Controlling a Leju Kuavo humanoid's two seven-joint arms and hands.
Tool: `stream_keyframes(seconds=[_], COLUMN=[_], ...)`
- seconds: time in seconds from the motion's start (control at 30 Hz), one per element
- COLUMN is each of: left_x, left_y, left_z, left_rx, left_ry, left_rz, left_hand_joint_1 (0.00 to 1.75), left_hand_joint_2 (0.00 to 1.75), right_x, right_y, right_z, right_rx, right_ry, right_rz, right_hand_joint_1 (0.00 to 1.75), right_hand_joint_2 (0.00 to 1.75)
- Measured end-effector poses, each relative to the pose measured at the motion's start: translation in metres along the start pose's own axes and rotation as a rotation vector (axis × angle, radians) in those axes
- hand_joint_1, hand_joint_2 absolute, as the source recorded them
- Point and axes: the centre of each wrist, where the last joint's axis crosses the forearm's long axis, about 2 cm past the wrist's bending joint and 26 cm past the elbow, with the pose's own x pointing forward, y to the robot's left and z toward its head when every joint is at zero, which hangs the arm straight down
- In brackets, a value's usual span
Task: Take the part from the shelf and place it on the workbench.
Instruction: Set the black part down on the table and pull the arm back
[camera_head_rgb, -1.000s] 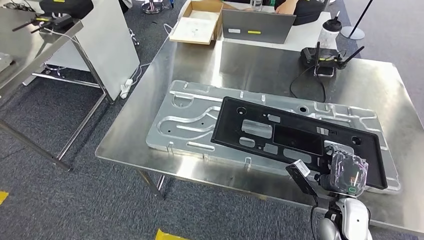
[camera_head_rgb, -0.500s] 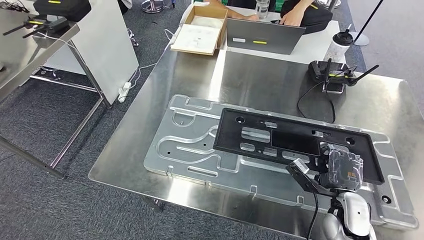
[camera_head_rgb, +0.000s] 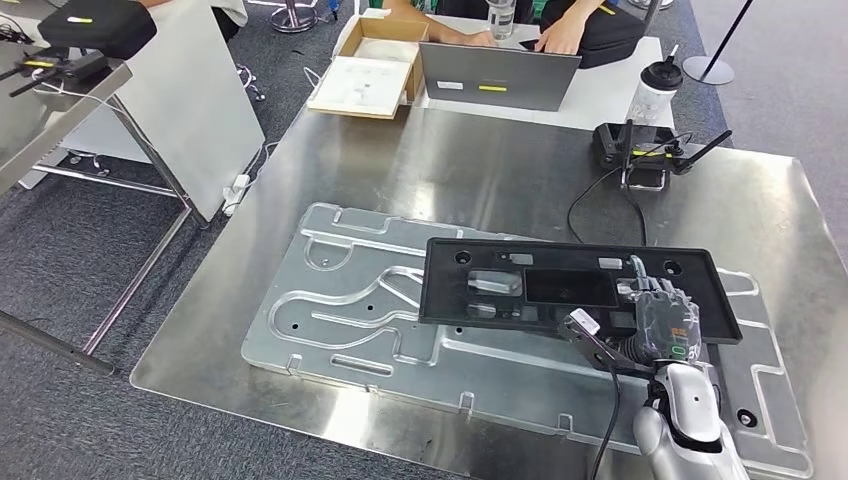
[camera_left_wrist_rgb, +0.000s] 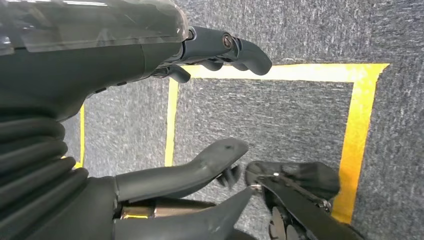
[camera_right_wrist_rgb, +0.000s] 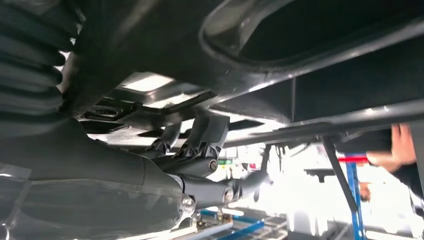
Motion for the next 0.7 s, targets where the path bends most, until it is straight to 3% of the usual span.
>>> stream_keyframes(seconds=[0.7], left_x=[-0.001], left_y=[0.000], left_z=[0.000], left_rx=[-0.022], left_ry=[-0.001], left_rz=[0.031], left_hand_joint_1=[0.00], left_hand_joint_2=[0.00], right_x=[0.003], right_y=[0.016], right_z=[0.005], right_rx=[0.062], right_ry=[-0.009], right_rz=[-0.004], right_hand_joint_1=[0.00], right_hand_joint_2=[0.00])
